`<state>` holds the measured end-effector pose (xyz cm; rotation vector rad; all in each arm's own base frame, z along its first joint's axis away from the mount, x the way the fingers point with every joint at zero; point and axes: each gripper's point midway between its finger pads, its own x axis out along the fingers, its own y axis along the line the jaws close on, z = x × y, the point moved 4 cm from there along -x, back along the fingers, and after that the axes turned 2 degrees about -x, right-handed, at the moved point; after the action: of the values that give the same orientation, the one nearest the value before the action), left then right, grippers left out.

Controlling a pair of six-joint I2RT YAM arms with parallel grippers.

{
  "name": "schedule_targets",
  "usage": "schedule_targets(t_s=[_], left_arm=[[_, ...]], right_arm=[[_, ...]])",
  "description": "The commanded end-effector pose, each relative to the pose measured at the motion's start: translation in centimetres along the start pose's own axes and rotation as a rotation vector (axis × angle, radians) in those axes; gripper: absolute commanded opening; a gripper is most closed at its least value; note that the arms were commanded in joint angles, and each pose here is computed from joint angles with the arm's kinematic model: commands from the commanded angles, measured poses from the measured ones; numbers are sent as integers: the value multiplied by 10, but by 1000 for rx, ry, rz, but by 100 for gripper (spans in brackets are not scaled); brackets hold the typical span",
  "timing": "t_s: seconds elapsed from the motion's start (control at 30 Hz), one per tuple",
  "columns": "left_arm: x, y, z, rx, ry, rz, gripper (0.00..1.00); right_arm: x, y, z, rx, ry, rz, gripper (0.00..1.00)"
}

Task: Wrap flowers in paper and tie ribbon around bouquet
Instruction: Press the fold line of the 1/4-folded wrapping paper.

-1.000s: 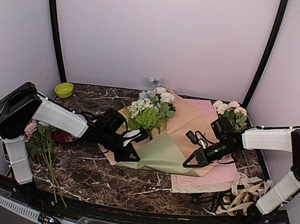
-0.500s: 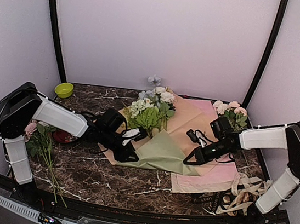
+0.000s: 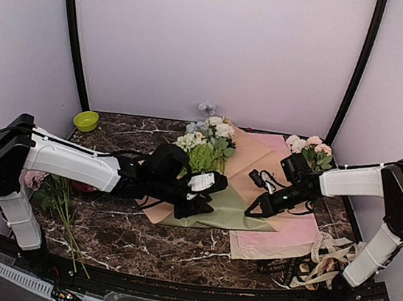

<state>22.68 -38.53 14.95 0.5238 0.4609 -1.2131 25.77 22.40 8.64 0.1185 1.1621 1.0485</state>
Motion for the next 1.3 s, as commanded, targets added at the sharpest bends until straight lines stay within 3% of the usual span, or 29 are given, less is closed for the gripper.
schedule_targets(t_s=[0.0,0.17,0.33,0.53,0.93,1.27], left_arm=[[36,8,-1,-22,8,-41,29],[73,9,-11,-13,75,-83,27],[67,-12,-34,-8,111,-176,26],[61,-17,-63,-15,204,-166,27],[27,-14,-97,-92,324,-63,31],[-16,-25,-125,-228,359,-126,30]], right_arm=[[-3,-1,8,-2,-2,-5,0],[-2,-2,6,1,10,-8,0],[-2,-5,5,3,21,-31,0],[-2,-7,6,2,22,-42,0],[-2,-11,4,-1,51,-71,0],[-1,-10,3,-2,58,-62,0]])
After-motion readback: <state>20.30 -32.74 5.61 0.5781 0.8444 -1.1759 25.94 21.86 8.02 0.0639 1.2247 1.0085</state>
